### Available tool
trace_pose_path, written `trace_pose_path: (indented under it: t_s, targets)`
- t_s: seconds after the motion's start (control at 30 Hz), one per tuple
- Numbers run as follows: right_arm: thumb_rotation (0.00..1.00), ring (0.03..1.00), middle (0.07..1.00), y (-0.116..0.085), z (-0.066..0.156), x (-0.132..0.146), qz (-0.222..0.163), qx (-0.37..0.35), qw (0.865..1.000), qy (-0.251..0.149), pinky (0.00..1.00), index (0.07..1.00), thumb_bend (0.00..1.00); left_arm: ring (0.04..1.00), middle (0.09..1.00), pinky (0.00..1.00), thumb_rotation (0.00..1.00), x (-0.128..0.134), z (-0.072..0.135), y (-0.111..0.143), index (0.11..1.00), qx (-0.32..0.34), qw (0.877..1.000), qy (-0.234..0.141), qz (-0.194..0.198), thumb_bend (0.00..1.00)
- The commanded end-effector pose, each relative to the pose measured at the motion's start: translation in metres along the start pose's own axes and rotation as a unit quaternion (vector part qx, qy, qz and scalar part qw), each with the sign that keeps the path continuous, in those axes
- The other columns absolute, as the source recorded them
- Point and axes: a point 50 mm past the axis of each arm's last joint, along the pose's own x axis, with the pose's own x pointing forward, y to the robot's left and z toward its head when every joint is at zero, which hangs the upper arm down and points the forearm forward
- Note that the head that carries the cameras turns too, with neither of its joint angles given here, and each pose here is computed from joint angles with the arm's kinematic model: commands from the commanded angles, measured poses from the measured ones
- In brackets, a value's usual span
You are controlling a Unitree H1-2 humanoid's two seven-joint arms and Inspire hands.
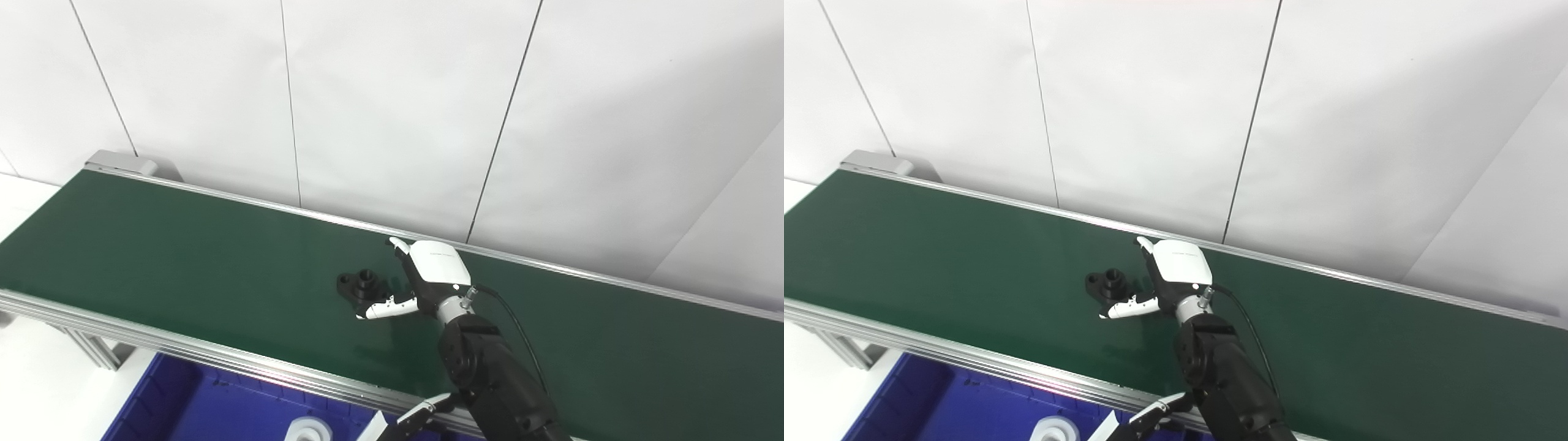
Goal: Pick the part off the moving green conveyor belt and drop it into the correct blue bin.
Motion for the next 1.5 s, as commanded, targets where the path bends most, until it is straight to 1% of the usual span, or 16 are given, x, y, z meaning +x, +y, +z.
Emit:
trace_pose_path:
  t_s: [0.0,0.1,0.17,0.2,0.33,0.47,0.57,0.67,0.73,0.77,0.8,0.83,0.87,1.13,1.17,1.47]
  targets:
    - [0.65,0.680,0.827,-0.022,0.015,0.010,-0.039,-0.005,0.999,-0.014,0.54,0.914,0.97,0.886,0.913,0.77,0.70,0.012,0.029,-0.039,0.866,-0.050,0.998,-0.040,0.004,0.76]
    - [0.66,0.676,0.815,-0.018,0.013,0.011,-0.031,-0.010,0.999,-0.007,0.54,0.913,0.96,0.892,0.918,0.78,0.70,0.011,0.032,-0.039,0.869,-0.050,0.998,-0.039,0.004,0.75]
    - [0.66,0.616,0.744,-0.014,0.009,0.011,-0.026,-0.010,1.000,-0.001,0.49,0.893,0.94,0.895,0.917,0.79,0.69,0.010,0.032,-0.038,0.871,-0.050,0.998,-0.040,0.005,0.74]
    - [0.66,0.611,0.740,-0.012,0.007,0.011,-0.026,-0.008,1.000,0.002,0.49,0.892,0.94,0.895,0.917,0.79,0.69,0.009,0.033,-0.038,0.871,-0.050,0.998,-0.039,0.005,0.74]
    - [0.65,0.475,0.623,-0.005,0.003,0.010,-0.027,-0.005,1.000,0.007,0.36,0.856,0.92,0.892,0.916,0.79,0.70,0.008,0.035,-0.038,0.872,-0.045,0.998,-0.037,0.004,0.75]
    - [0.65,0.472,0.617,-0.001,0.003,0.008,-0.020,-0.001,1.000,0.011,0.35,0.842,0.91,0.895,0.918,0.79,0.68,0.006,0.035,-0.038,0.875,-0.044,0.999,-0.026,0.003,0.75]
    - [0.61,0.305,0.451,0.002,0.003,0.009,-0.013,-0.002,1.000,0.014,0.22,0.784,0.86,0.892,0.915,0.78,0.48,0.007,0.036,-0.039,0.893,-0.031,0.999,0.019,0.009,0.74]
    - [0.58,0.253,0.377,0.005,0.001,0.009,-0.009,-0.014,1.000,0.012,0.18,0.727,0.78,0.890,0.914,0.76,0.35,0.008,0.038,-0.039,0.901,-0.018,0.998,0.053,0.016,0.72]
    - [0.44,0.258,0.368,0.008,-0.001,0.009,-0.001,-0.016,1.000,0.017,0.19,0.613,0.66,0.889,0.911,0.76,0.26,0.009,0.039,-0.039,0.898,-0.014,0.998,0.060,0.020,0.72]
    - [0.26,0.257,0.361,0.009,-0.002,0.009,0.005,-0.017,1.000,0.023,0.19,0.537,0.57,0.891,0.913,0.76,0.23,0.009,0.039,-0.039,0.896,-0.014,0.998,0.063,0.021,0.73]
    - [0.13,0.256,0.381,0.010,-0.003,0.009,0.008,-0.018,0.999,0.026,0.19,0.526,0.55,0.889,0.914,0.76,0.22,0.009,0.040,-0.039,0.896,-0.014,0.998,0.065,0.021,0.73]
    - [0.05,0.258,0.408,0.011,-0.004,0.009,0.018,-0.029,0.999,0.032,0.19,0.514,0.53,0.885,0.914,0.75,0.20,0.009,0.040,-0.038,0.895,-0.014,0.997,0.067,0.022,0.74]
    - [0.02,0.263,0.446,0.012,-0.005,0.008,0.024,-0.037,0.998,0.035,0.19,0.498,0.53,0.879,0.913,0.75,0.19,0.009,0.040,-0.038,0.893,-0.014,0.997,0.067,0.023,0.75]
    - [0.00,0.233,0.470,0.023,-0.016,0.003,0.073,-0.112,0.989,0.057,0.15,0.486,0.53,0.873,0.916,0.74,0.17,0.010,0.043,-0.036,0.896,-0.016,0.997,0.078,0.024,0.77]
    - [0.00,0.212,0.470,0.025,-0.017,0.002,0.076,-0.119,0.988,0.058,0.13,0.485,0.53,0.869,0.915,0.74,0.17,0.010,0.043,-0.036,0.897,-0.017,0.997,0.078,0.025,0.77]
    - [0.00,0.221,0.470,0.040,-0.025,-0.007,0.089,-0.146,0.983,0.062,0.14,0.484,0.53,0.849,0.905,0.72,0.17,0.009,0.043,-0.034,0.909,-0.015,0.996,0.083,0.022,0.77]
